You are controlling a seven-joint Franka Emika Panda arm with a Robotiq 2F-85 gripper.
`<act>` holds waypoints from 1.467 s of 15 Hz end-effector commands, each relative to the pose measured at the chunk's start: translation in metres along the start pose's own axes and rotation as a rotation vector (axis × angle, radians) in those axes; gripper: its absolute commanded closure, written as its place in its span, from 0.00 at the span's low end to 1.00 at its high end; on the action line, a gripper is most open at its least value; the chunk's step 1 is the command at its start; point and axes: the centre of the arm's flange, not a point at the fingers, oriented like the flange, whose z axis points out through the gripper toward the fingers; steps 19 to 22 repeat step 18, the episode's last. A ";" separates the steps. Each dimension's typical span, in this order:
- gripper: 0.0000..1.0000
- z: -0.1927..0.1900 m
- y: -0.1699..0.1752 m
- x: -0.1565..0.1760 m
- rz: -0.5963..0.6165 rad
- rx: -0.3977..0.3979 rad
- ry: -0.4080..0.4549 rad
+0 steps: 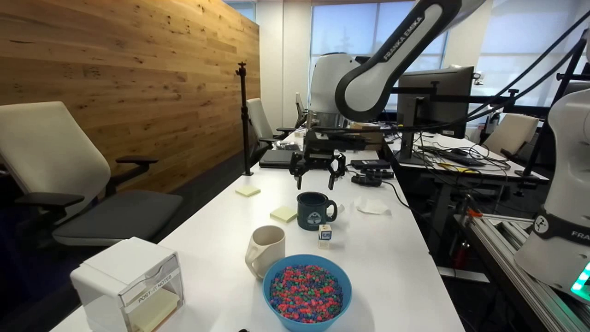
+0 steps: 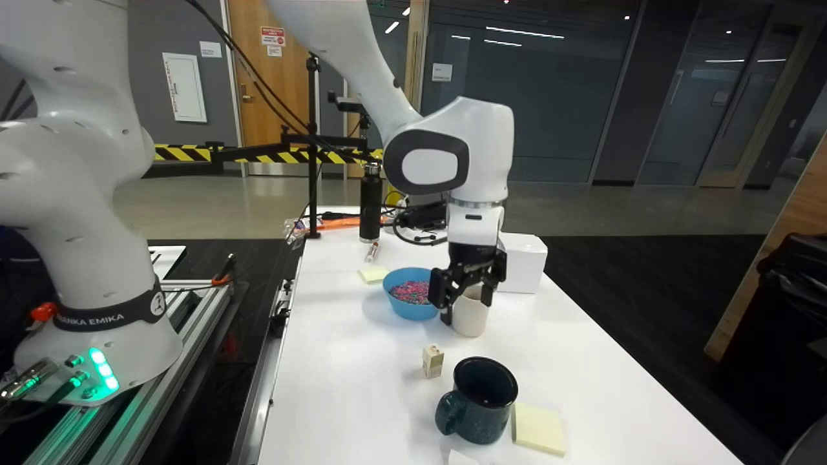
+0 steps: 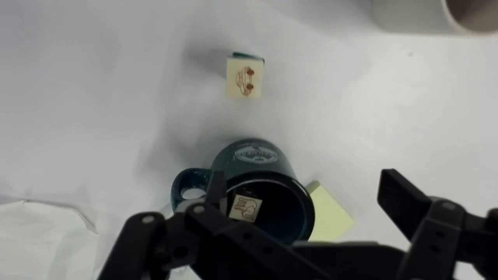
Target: Put the block in the cup
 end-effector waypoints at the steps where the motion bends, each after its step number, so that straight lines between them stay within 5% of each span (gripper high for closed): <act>1: 0.00 -0.052 0.015 -0.045 -0.195 -0.054 -0.018; 13: 0.00 -0.087 0.012 -0.095 -0.768 -0.229 0.013; 22: 0.00 -0.087 0.008 -0.100 -0.820 -0.214 0.017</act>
